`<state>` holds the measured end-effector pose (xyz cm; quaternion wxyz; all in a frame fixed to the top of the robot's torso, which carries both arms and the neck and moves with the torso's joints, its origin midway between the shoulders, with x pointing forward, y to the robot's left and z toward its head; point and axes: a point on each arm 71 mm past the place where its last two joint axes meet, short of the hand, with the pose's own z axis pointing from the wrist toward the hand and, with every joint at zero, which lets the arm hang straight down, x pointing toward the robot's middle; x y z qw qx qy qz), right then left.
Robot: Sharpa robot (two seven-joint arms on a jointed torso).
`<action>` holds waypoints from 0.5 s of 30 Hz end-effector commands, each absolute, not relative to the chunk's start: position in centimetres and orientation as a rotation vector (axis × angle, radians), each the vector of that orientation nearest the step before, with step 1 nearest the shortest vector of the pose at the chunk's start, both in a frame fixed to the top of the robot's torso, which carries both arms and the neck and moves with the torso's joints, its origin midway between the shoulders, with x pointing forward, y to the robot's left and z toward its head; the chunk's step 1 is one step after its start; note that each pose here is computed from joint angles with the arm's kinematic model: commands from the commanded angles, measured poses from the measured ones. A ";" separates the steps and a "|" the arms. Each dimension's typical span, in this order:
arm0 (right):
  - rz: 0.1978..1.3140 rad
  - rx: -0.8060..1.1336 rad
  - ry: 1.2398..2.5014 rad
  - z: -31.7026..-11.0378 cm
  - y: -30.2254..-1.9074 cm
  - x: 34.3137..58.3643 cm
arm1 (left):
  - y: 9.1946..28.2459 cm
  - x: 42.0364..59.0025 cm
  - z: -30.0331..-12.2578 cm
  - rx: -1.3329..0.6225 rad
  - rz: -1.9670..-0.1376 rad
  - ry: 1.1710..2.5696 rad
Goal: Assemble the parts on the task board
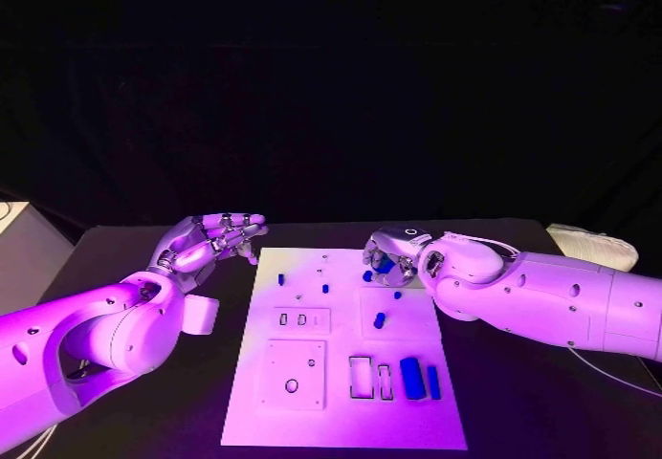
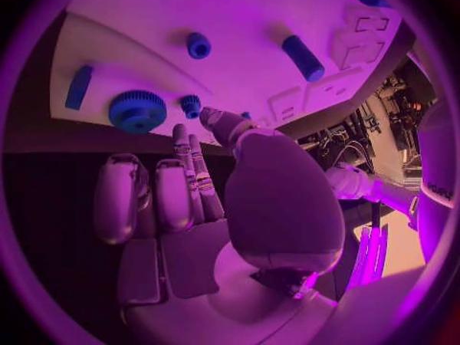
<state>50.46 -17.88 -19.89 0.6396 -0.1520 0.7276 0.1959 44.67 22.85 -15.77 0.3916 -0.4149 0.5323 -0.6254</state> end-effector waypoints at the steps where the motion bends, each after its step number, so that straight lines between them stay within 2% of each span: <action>1: 0.408 -0.367 1.684 -20.3 -17.8 50.6 | 22.7 44.6 -15.6 -1.051 -1.617 1.356; 15: 0.384 -0.363 1.703 -21.0 -17.4 51.0 | 22.8 44.5 -15.6 -1.059 -1.620 1.363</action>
